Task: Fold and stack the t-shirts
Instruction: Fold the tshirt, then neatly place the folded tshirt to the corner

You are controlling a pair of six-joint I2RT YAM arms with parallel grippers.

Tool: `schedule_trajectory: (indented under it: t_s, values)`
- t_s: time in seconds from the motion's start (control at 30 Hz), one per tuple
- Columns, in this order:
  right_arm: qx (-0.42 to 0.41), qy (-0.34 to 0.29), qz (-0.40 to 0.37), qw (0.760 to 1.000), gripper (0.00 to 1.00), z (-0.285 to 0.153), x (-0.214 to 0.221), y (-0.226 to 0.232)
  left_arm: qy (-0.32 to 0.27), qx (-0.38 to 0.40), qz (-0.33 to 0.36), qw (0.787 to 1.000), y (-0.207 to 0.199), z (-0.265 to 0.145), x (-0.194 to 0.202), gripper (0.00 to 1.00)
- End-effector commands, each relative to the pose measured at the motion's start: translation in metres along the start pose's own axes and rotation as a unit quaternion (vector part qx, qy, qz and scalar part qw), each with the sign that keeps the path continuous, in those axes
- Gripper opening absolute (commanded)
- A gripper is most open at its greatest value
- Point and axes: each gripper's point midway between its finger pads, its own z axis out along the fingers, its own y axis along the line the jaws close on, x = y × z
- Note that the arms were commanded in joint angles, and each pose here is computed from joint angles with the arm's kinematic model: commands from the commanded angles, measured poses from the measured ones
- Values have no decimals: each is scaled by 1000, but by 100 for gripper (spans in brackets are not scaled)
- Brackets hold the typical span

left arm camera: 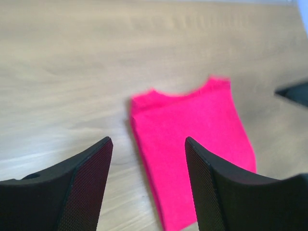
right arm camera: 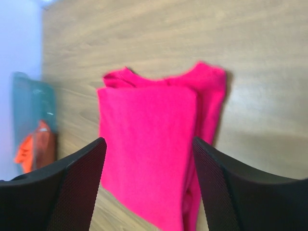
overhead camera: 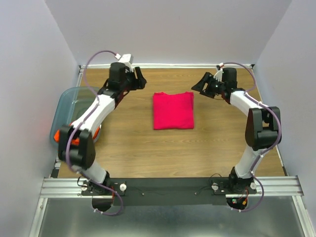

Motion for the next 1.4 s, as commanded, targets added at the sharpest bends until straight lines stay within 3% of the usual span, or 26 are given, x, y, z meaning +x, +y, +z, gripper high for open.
schedule_trajectory:
  t_s: [0.0,0.13,0.3,0.47,0.73,0.8,0.93,0.97,1.03,1.07,1.13,1.3,1.37]
  values:
    - [158,88,-10,984,81,-13,65,-42,-77,-165,59,981,44,-81,-35,72]
    - [214,104,-26,971,81,-21,82,-51,-102,-189,51,975,47,-125,-28,75]
    - [217,118,-35,968,77,-20,94,-51,-106,-210,40,971,59,-155,3,75]
    - [213,143,-44,966,72,-5,109,-49,-98,-230,49,967,75,-163,33,75]
    - [224,160,-51,960,66,21,122,-51,-106,-188,67,974,63,-153,31,75]
    - [233,160,-54,958,62,23,123,-56,-108,-181,70,975,61,-153,30,75]
    - [259,165,-60,950,45,25,127,-71,-116,-180,75,974,60,-157,28,75]
    - [272,164,-72,946,35,25,126,-78,-117,-182,75,974,60,-158,28,75]
    - [286,156,-90,941,23,25,119,-84,-117,-179,75,974,60,-157,28,75]
    - [310,137,-104,935,10,23,105,-90,-113,-180,76,974,60,-156,29,75]
    - [341,116,-125,924,1,16,85,-104,-113,-177,77,975,60,-156,30,75]
    - [416,54,-145,896,1,-15,2,-154,-110,-173,72,976,58,-158,32,75]
    - [460,41,-173,870,1,-38,-31,-180,-109,-168,68,977,53,-161,27,75]
